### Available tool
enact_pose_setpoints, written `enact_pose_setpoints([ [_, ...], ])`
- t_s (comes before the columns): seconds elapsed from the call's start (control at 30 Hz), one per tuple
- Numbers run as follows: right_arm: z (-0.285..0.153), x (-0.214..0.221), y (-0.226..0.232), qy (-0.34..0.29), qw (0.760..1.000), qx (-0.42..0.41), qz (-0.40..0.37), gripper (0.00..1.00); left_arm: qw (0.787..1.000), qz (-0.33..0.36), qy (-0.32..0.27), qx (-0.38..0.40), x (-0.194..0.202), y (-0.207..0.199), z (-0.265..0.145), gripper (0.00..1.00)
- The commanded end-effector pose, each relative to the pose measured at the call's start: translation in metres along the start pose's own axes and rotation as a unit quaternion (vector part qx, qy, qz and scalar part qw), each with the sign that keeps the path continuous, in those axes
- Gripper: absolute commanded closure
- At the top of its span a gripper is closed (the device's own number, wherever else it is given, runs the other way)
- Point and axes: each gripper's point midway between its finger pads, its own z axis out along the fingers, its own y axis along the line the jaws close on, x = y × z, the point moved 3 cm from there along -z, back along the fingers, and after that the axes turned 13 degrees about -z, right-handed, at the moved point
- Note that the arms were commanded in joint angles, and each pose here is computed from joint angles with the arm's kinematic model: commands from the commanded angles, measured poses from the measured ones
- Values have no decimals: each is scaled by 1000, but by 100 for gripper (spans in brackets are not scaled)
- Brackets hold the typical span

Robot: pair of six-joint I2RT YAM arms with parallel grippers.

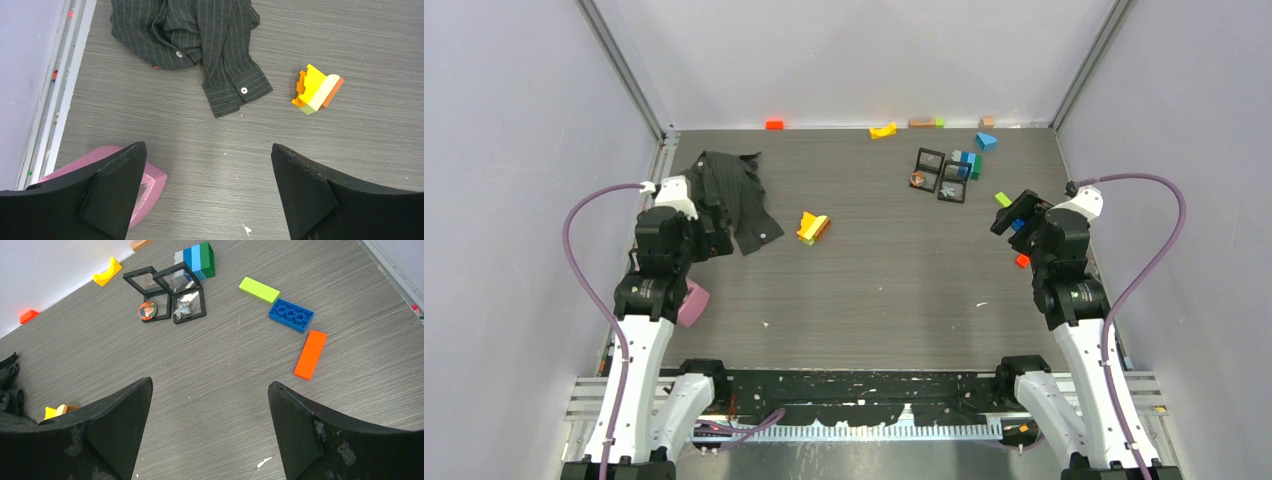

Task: Pin the brooch onto the clothing

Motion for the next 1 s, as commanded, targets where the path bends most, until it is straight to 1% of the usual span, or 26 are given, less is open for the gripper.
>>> enact_pose_setpoints([
  [0.0,-3,-23,4,-32,999,-3,13,8,999,-13,-44,-15,-23,1,-5,0],
  [0.37,-4,-22,10,-28,999,-23,14,7,999,2,-50,-13,-17,4,-6,0],
  [0.5,-4,-23,17,-29,998,-46,18,7,1000,13,-13,24,-11,-8,4,0],
  [0.6,-4,-21,20,-25,998,-58,18,7,998,5,21,54,-9,-22,18,1],
  [0.73,-6,-19,22,-25,997,-67,19,7,995,3,72,67,-10,-40,34,2],
  [0.8,-9,-19,23,-26,997,-72,20,7,991,-6,97,88,-12,-53,41,2],
  [0.9,-14,-21,24,-32,996,-77,25,7,989,-23,103,107,-23,-68,58,1],
  [0.97,-15,-22,25,-35,996,-80,32,7,991,-20,100,81,-27,-64,78,0],
])
